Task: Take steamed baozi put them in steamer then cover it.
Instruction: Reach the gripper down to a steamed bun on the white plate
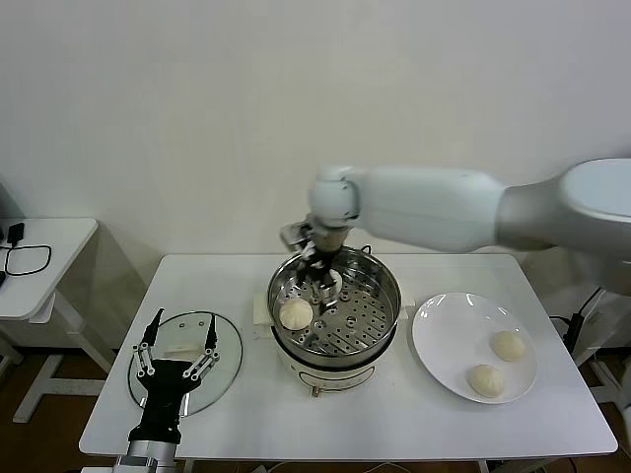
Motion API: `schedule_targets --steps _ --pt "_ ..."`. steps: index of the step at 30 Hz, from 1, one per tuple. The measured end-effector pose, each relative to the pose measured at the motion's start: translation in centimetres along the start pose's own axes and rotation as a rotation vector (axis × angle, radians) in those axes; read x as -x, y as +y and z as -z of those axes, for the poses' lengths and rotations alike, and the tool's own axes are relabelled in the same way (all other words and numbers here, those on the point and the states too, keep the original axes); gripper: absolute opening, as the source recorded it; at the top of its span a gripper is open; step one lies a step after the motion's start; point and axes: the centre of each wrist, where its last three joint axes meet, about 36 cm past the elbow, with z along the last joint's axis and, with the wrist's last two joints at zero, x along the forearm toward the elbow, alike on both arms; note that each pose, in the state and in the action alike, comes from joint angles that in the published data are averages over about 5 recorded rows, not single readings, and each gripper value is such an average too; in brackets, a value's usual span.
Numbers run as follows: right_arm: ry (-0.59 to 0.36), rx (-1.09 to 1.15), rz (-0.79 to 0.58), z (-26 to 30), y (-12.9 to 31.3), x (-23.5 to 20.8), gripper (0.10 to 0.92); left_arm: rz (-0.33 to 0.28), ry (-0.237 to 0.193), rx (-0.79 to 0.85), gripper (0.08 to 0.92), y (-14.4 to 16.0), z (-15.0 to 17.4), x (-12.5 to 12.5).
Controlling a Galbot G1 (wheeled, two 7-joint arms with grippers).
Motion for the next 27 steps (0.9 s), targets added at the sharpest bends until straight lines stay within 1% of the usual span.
schedule_targets --steps 5,10,14,17,27 --pt "0.021 0.051 0.009 -7.1 3.5 -2.9 0.823 -0.006 0.002 -0.001 0.823 -0.2 0.0 -0.1" --pt "0.039 0.115 0.029 -14.3 7.9 -3.3 0.823 -0.009 0.005 -0.001 0.823 -0.5 -0.2 -0.1" --pt "0.04 0.167 0.061 -19.1 11.8 -1.4 0.823 -0.013 0.006 -0.001 0.823 -0.7 -0.2 -0.2" --pt "0.036 0.195 0.093 -21.5 14.3 0.8 0.823 -0.014 0.009 -0.001 0.823 -0.8 -0.2 -0.2" --pt "0.034 0.245 0.169 -25.4 19.9 7.9 0.823 -0.009 0.021 0.008 0.823 -0.7 -0.5 -0.5"
